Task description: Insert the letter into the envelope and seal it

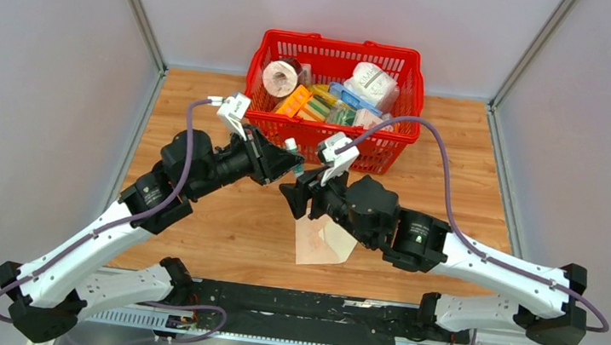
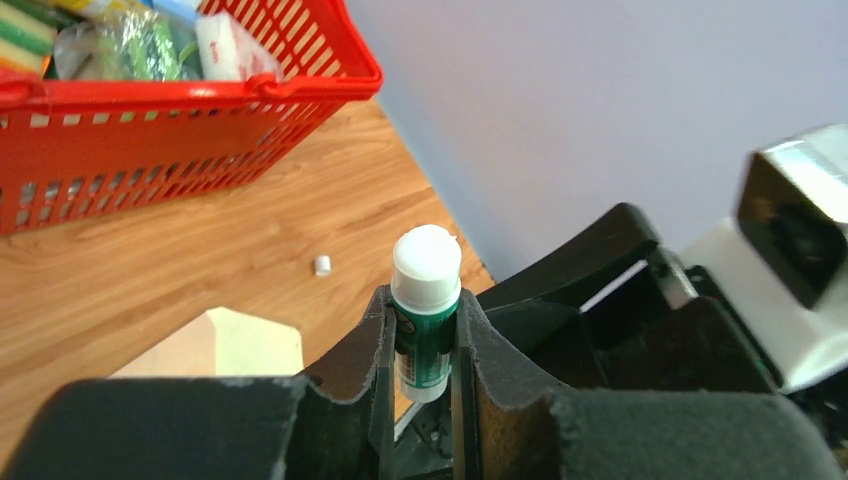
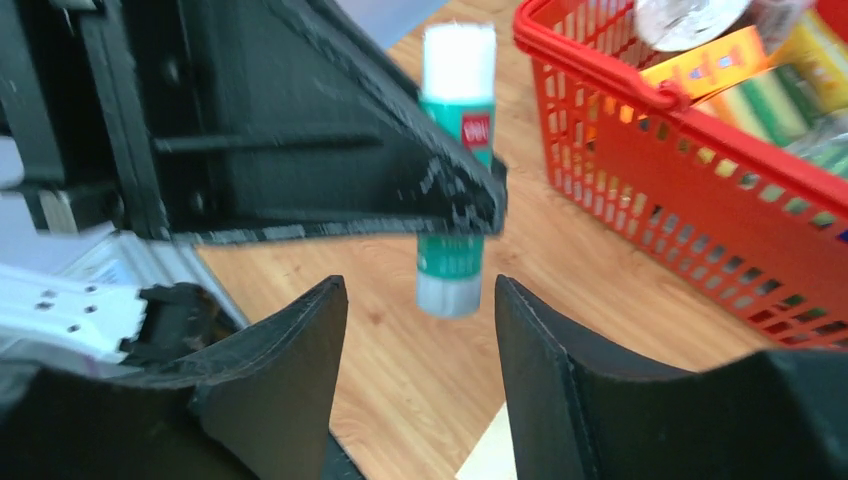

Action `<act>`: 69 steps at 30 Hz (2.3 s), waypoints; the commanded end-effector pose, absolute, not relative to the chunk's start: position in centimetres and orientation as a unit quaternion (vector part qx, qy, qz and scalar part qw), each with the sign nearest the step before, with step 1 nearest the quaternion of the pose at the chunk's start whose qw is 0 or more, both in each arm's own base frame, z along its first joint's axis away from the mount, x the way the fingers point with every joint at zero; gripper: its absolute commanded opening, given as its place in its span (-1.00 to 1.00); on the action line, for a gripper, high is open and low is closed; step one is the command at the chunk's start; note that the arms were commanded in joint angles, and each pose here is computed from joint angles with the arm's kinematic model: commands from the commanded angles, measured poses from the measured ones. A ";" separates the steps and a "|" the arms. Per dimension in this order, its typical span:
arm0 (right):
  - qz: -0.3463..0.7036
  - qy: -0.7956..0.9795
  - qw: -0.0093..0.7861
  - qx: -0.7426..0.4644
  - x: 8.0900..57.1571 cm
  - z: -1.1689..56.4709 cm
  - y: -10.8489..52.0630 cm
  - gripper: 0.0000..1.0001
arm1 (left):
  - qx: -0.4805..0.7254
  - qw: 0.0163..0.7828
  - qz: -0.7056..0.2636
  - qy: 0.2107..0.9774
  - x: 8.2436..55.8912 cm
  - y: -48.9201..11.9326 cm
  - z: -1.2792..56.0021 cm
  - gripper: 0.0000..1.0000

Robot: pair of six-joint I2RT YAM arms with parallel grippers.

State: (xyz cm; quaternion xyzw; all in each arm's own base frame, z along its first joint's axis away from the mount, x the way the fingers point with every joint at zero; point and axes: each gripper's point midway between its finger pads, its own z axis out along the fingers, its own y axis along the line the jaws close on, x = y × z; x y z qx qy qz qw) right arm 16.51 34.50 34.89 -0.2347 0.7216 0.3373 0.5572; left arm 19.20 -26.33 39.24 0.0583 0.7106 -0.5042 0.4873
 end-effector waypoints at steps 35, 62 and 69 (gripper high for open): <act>0.617 0.563 0.459 -0.302 7.6 42.4 37.1 -0.11 | 0.201 0.498 -0.631 0.559 13.1 -27.8 45.0 -1.00; 0.245 0.749 0.602 -0.128 19.7 37.1 34.9 0.17 | -0.045 0.527 -0.499 0.687 21.4 -24.1 40.1 -1.00; 0.257 0.736 0.612 -0.133 19.7 38.0 35.0 -0.58 | -0.040 0.517 -0.509 0.687 20.9 -24.3 39.9 -1.00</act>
